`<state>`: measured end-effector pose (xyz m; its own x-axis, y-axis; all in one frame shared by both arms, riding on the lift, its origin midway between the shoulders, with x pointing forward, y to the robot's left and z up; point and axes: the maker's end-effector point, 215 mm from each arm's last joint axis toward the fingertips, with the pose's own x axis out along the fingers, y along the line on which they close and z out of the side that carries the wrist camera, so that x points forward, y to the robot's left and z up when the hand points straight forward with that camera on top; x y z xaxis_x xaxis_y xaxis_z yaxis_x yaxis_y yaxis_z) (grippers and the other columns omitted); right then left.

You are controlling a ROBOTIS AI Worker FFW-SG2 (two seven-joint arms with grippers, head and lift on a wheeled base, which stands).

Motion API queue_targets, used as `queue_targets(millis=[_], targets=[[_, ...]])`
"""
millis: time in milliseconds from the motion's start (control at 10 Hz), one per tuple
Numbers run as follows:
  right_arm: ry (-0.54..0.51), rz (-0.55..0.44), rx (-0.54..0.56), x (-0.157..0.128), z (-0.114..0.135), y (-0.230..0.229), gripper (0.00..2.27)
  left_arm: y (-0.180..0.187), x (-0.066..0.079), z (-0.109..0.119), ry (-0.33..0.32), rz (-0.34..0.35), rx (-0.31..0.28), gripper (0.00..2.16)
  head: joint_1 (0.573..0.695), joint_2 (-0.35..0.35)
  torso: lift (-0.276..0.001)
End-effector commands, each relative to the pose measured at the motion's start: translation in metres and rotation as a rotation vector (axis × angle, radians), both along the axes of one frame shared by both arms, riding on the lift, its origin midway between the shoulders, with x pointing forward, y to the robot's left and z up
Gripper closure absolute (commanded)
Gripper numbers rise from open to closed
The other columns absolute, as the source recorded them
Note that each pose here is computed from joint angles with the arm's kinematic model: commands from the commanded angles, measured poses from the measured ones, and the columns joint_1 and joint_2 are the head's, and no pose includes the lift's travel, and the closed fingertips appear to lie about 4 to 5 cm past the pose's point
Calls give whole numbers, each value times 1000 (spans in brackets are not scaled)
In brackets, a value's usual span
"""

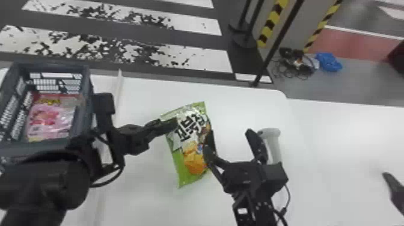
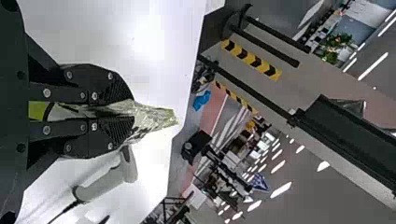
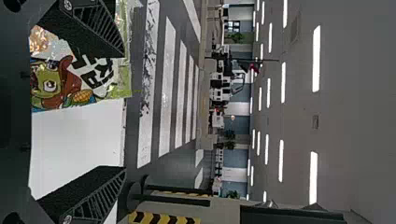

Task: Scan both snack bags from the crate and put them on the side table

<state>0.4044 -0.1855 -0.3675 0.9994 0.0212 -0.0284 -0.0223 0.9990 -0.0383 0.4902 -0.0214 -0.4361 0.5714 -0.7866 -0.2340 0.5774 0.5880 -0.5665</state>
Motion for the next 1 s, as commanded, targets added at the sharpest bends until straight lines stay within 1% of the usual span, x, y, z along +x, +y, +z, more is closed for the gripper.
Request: queue_targets(millis=[0,100,200,300,400,500,600,700,800,900], targets=[[-1,-1,2,1,0,0,66,-7,-2,6,-51,-10,44,-1,695,-250,-87],[-1,-1,2,1,0,0,66,0,5,17,-124,32,107,16,695,-258,-87],[-1,-1,2,1,0,0,66,11,8,26,-173,63,162,36,695,-256,-87],[-1,-1,2,1,0,0,66,27,13,37,-229,112,242,66,695,-246,-87],[0,2,3,2,0,-1,66,46,14,46,-271,169,306,66,695,-229,-87],[12,1,6,4,-3,-2,63,72,16,55,-308,250,381,70,695,-217,-87],[29,3,0,5,-9,-3,63,95,17,65,-338,332,417,73,695,-190,-87],[45,4,0,7,-13,-4,63,133,16,76,-377,408,448,80,695,-156,-87],[72,2,-2,8,-21,-8,63,163,12,100,-455,478,463,90,695,-122,-87],[88,0,2,10,-25,-12,60,193,2,121,-514,541,466,90,695,-83,-87]])
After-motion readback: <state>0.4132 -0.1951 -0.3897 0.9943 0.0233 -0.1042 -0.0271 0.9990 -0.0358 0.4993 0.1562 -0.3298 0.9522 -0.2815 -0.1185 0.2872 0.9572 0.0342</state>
